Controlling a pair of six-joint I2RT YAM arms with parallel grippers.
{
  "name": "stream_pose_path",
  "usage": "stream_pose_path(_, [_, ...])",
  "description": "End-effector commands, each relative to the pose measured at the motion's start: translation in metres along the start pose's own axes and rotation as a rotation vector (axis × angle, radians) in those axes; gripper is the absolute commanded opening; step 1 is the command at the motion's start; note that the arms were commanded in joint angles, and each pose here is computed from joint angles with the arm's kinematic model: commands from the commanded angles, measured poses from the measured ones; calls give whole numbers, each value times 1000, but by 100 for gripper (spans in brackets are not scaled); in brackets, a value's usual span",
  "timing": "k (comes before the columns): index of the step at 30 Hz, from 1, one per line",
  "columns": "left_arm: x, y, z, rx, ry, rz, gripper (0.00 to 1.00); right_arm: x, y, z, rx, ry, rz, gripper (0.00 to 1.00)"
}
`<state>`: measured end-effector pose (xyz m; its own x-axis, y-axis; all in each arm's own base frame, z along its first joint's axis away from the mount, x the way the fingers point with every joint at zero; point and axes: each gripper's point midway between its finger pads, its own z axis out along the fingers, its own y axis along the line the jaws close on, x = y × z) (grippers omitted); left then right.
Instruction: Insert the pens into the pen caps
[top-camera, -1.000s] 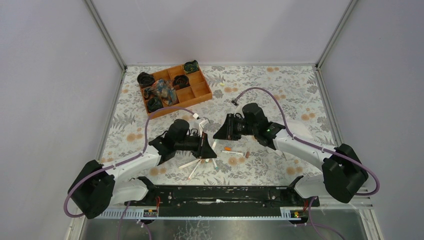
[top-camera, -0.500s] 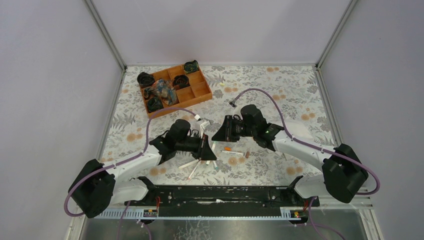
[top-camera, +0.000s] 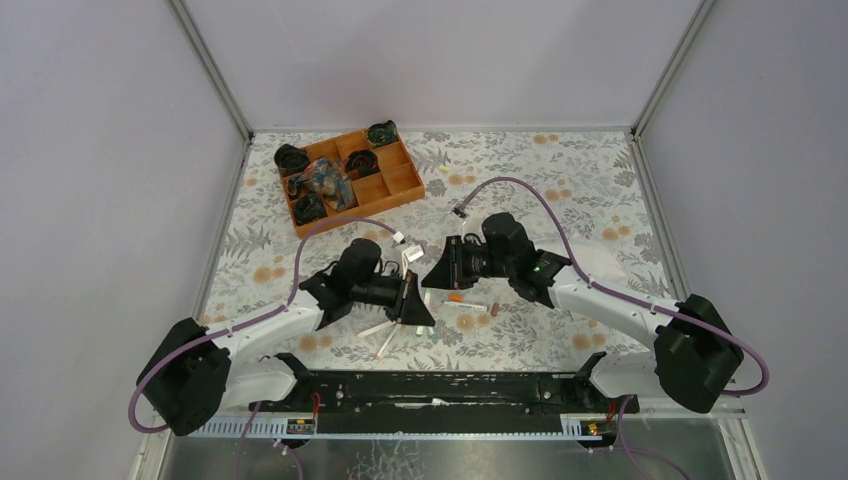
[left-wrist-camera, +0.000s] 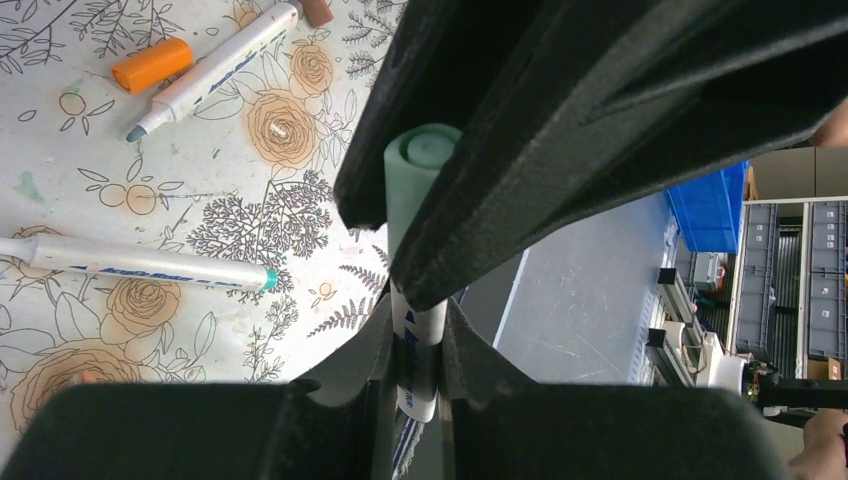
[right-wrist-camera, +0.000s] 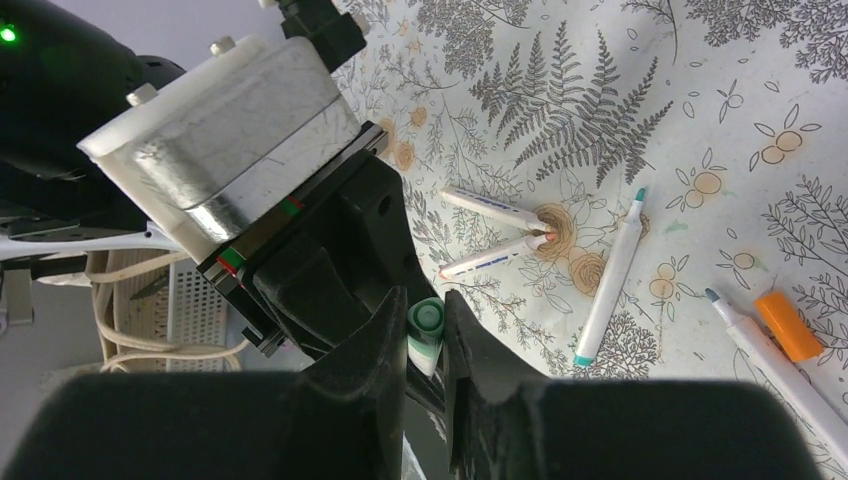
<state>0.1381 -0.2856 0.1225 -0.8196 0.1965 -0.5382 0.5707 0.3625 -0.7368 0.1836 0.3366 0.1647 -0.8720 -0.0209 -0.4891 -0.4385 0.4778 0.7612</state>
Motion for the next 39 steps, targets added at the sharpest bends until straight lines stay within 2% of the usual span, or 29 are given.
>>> stream_pose_path(1, [-117, -27, -16, -6, -405, 241, 0, 117, 54, -34, -234, 496, 31, 0])
stream_pose_path(6, [-117, -20, -16, -46, -406, 224, 0, 108, 52, -31, -183, 443, 4, 0])
stream_pose_path(9, [-109, -7, -17, -109, -379, 196, 0, 83, 49, -24, -100, 341, -54, 0])
stream_pose_path(10, [-106, -2, -18, -135, -375, 182, 0, 71, 48, -22, -62, 296, -86, 7])
stream_pose_path(15, [-83, 35, -33, -333, -371, 74, 0, -3, 52, -36, 124, 47, -274, 60])
stream_pose_path(17, [-73, 52, -40, -427, -359, 11, 0, -32, 55, -49, 203, -61, -342, 75])
stream_pose_path(19, [-63, 69, -47, -513, -350, -47, 0, -59, 53, -63, 284, -163, -389, 81])
stream_pose_path(23, [-59, 96, -64, -631, -356, -150, 0, -92, 44, -81, 432, -266, -452, 83])
stream_pose_path(29, [-66, 127, -83, -702, -347, -251, 0, -106, 13, -73, 575, -236, -497, 82])
stream_pose_path(36, [-63, 174, -98, -790, -312, -353, 4, -135, -22, -58, 591, -238, -435, 80])
stream_pose_path(39, [-62, 185, -95, -778, -300, -398, 8, -150, -45, -49, 608, -229, -402, 77])
